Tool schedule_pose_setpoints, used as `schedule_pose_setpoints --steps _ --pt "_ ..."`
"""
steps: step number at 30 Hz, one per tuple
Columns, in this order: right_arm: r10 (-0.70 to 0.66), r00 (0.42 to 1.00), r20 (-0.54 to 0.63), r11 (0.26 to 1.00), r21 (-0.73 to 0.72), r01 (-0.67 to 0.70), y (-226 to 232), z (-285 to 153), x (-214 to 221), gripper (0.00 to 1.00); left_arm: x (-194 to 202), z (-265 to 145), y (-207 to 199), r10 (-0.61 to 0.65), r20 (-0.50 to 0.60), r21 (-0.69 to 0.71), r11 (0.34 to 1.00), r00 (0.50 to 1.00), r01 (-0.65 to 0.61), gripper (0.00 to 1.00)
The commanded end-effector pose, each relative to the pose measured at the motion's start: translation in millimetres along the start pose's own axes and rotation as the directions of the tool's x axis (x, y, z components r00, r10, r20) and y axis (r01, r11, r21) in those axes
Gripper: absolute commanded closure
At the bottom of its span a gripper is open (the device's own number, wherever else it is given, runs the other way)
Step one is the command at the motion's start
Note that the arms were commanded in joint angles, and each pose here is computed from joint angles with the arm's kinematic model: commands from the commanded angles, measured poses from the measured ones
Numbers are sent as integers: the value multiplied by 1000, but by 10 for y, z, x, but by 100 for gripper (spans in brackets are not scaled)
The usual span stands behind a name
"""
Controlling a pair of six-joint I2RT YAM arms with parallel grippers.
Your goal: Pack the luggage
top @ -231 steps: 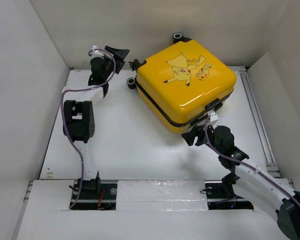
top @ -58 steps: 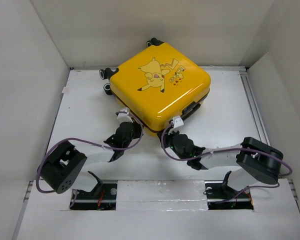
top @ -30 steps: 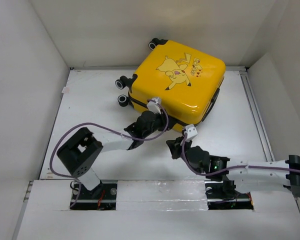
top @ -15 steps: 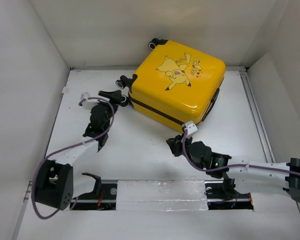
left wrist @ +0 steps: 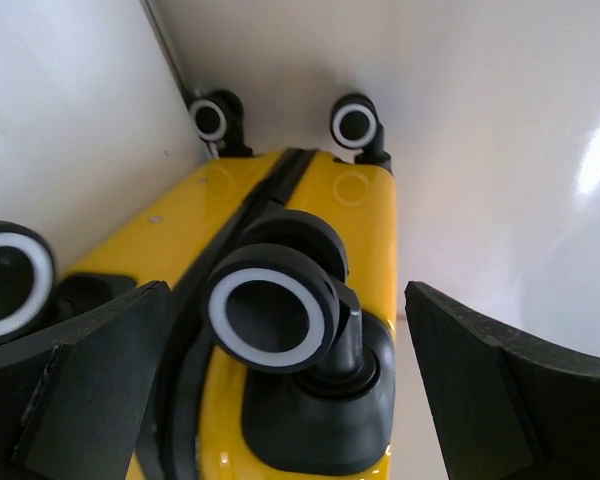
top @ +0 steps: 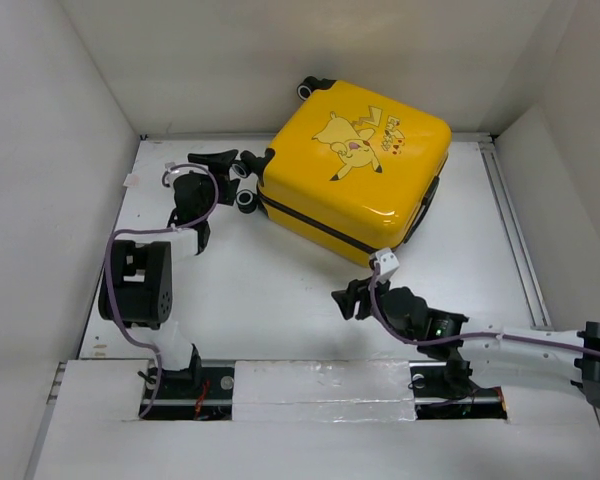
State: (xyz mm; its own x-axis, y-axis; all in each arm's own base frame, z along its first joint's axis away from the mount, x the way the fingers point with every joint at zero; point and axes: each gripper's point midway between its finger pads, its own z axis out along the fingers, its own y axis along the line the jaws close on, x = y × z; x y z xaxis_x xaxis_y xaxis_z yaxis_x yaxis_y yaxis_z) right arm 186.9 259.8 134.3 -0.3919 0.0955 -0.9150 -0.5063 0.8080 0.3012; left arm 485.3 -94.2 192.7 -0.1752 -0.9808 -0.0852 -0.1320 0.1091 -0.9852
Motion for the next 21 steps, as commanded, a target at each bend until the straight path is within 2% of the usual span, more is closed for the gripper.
schedule_pose_setpoints --steps 1,4,11,14,17,21 --pt "25 1000 9 1000 14 -25 -52 -30 -9 38 167 23 -449 -58 -107 154 985 993 75 1" --pt "82 996 31 995 56 -83 -143 -42 -28 35 208 125 -452 -105 -146 152 980 984 127 2" --pt "157 985 69 961 220 -168 -677 -16 -32 29 290 231 -549 -201 -191 203 949 961 239 15" --pt "134 984 120 957 241 -160 -775 -55 -310 29 329 266 -612 -212 -207 226 940 955 257 20" --pt "141 974 180 939 288 -189 -1002 -86 -576 29 305 299 -694 -212 -200 236 937 957 257 21" --pt "118 972 203 928 326 -181 -1259 -85 -763 29 287 312 -692 -204 -189 250 936 961 247 32"
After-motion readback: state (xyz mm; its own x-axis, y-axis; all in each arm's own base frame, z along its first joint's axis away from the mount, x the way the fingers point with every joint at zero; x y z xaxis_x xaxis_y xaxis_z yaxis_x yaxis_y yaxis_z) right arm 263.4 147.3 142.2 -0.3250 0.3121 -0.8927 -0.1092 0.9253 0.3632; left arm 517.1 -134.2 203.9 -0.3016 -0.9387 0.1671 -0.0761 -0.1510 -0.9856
